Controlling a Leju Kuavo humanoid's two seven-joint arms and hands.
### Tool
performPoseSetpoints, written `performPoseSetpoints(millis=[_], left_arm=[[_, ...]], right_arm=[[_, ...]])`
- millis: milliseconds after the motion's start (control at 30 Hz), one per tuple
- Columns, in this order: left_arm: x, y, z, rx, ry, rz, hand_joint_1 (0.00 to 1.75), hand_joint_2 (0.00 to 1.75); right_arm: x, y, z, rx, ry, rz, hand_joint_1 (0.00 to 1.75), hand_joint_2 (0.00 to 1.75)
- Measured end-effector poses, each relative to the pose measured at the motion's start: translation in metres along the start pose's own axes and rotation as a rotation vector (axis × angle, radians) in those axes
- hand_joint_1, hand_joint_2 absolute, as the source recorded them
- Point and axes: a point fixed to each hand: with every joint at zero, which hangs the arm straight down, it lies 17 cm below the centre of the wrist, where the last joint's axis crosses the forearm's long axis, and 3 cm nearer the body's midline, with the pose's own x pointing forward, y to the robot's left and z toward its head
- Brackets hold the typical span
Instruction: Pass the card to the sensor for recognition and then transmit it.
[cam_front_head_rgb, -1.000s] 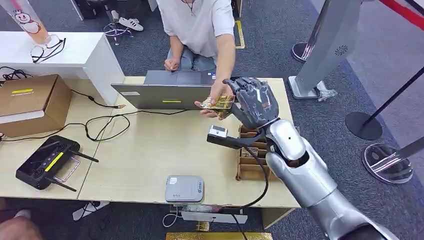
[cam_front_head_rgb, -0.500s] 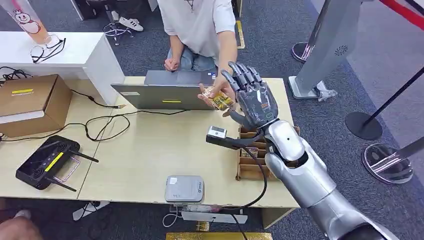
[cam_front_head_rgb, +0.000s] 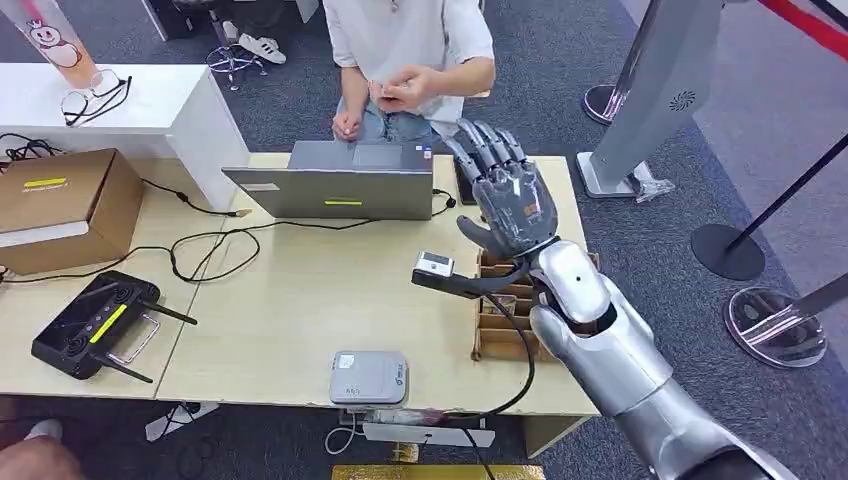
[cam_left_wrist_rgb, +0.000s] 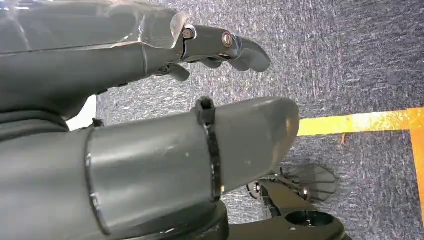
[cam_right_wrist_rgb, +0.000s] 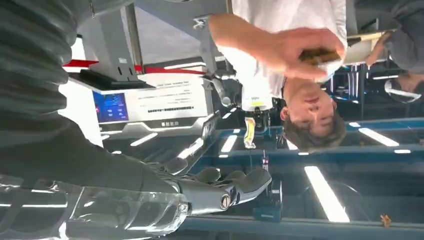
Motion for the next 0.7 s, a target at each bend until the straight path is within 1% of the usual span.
performPoseSetpoints(millis=[333, 433, 700], left_arm=[[-0.002, 0.001, 0.000, 0.004, 0.011, -0.002, 0.00, 0.00], [-0.003, 0.002, 0.000, 0.003, 0.011, -0.002, 0.00, 0.00], [-0.003, 0.003, -0.001, 0.004, 0.011, -0.006, 0.00, 0.00]], right_arm=[[0.017, -0.018, 0.010, -0.087, -0.038, -0.031, 0.00, 1.75], [0.021, -0.021, 0.015, -0.105, -0.042, -0.062, 0.00, 1.75], [0.028, -0.023, 0.021, -0.115, -0.051, -0.084, 0.00, 1.75]])
